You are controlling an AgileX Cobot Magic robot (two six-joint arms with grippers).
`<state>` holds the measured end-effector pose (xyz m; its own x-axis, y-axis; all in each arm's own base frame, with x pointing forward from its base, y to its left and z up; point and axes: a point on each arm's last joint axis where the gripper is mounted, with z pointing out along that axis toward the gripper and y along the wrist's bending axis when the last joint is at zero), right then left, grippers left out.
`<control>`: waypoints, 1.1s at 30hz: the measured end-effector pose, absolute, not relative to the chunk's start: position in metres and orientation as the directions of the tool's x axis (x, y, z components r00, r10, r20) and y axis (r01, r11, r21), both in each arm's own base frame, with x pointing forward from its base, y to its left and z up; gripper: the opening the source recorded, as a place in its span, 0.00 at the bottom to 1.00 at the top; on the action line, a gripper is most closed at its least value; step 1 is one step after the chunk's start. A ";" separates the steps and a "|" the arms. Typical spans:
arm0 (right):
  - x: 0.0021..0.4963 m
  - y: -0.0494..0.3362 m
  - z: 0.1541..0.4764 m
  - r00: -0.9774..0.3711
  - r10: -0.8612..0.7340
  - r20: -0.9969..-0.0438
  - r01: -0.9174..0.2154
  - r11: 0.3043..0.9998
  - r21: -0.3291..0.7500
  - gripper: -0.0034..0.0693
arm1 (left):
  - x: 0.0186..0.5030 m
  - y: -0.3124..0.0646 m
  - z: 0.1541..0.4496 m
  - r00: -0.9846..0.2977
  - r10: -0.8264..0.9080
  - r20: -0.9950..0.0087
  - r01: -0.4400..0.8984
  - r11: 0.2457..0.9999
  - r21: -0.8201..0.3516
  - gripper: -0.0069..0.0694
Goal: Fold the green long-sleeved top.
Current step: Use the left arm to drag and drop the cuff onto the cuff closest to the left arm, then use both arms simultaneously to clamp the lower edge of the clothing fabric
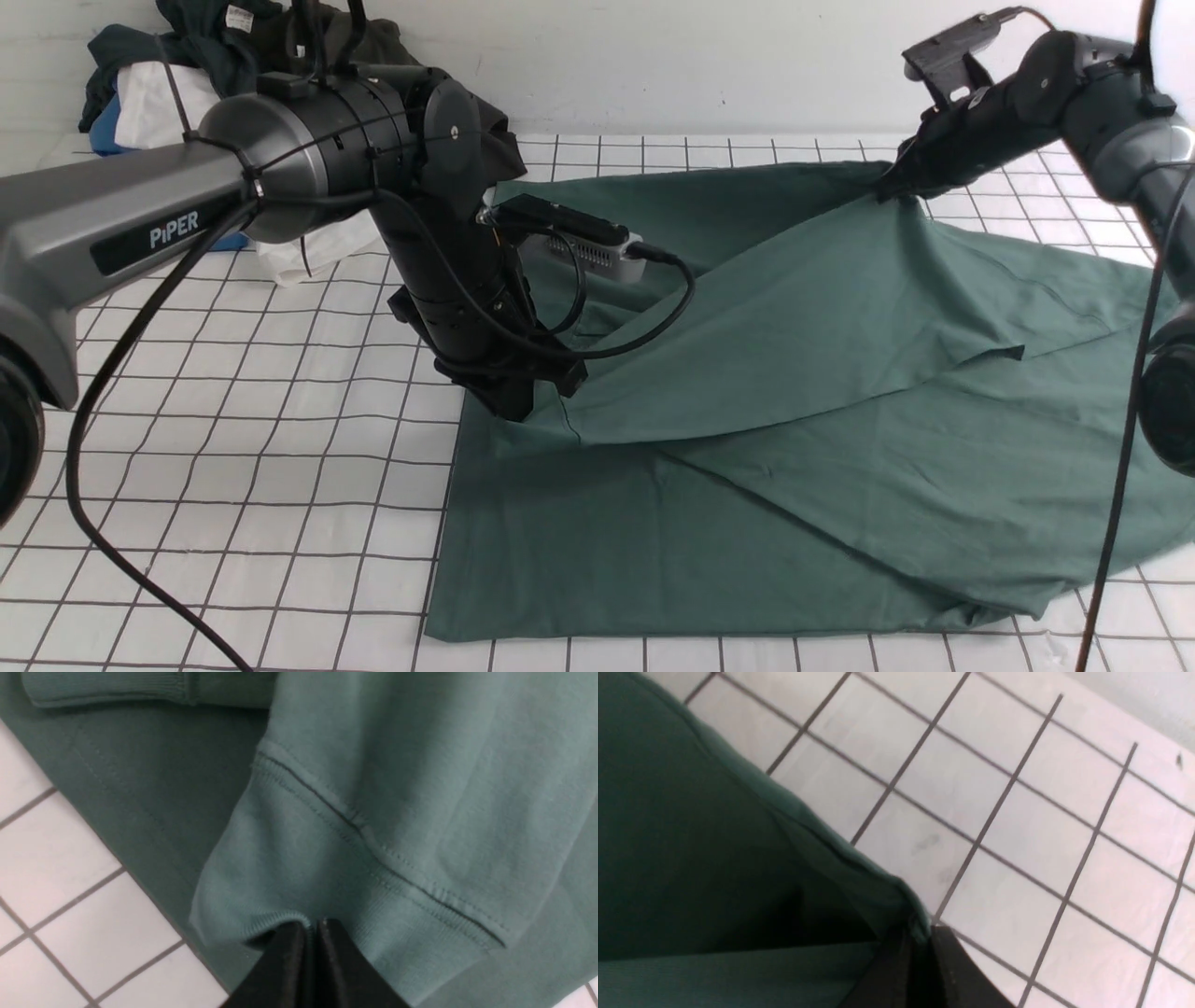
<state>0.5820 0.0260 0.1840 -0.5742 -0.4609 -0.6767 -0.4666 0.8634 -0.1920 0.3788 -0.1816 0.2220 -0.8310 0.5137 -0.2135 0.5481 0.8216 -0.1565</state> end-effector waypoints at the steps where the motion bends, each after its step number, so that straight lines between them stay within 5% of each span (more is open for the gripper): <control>1: 0.583 0.024 0.182 -0.579 -0.434 -0.691 -0.462 0.872 -0.161 0.08 | 0.379 -0.182 0.222 -0.831 0.513 -0.218 0.548 0.822 -0.155 0.12; 5: 0.584 0.019 0.179 -0.583 -0.390 -0.712 -0.450 0.885 -0.116 0.19 | 0.379 -0.182 0.222 -0.830 0.513 -0.218 0.549 0.822 -0.154 0.21; 11: 0.574 -0.013 0.205 -0.612 -0.363 -0.702 -0.420 0.902 -0.100 0.59 | 0.380 -0.181 0.222 -0.829 0.514 -0.220 0.549 0.822 -0.150 0.44; 15: 0.544 -0.045 0.235 -0.709 -0.346 -0.614 -0.408 0.912 -0.043 0.67 | 0.380 -0.181 0.222 -0.830 0.513 -0.220 0.549 0.822 -0.150 0.55; 18: 0.527 -0.060 0.230 -0.775 -0.349 -0.527 -0.395 0.918 -0.026 0.68 | 0.380 -0.181 0.222 -0.830 0.513 -0.220 0.549 0.822 -0.150 0.57; 22: 0.510 -0.080 0.173 -0.859 -0.359 -0.366 -0.363 0.930 -0.060 0.65 | 0.379 -0.181 0.222 -0.830 0.515 -0.215 0.549 0.822 -0.153 0.58; 28: 0.517 -0.079 0.151 -0.835 -0.359 -0.418 -0.336 0.933 -0.130 0.51 | 0.379 -0.181 0.222 -0.828 0.518 -0.212 0.552 0.820 -0.153 0.58; 33: 0.521 -0.075 0.151 -0.813 -0.391 -0.431 -0.347 0.920 -0.181 0.19 | 0.379 -0.181 0.222 -0.827 0.520 -0.212 0.554 0.818 -0.153 0.55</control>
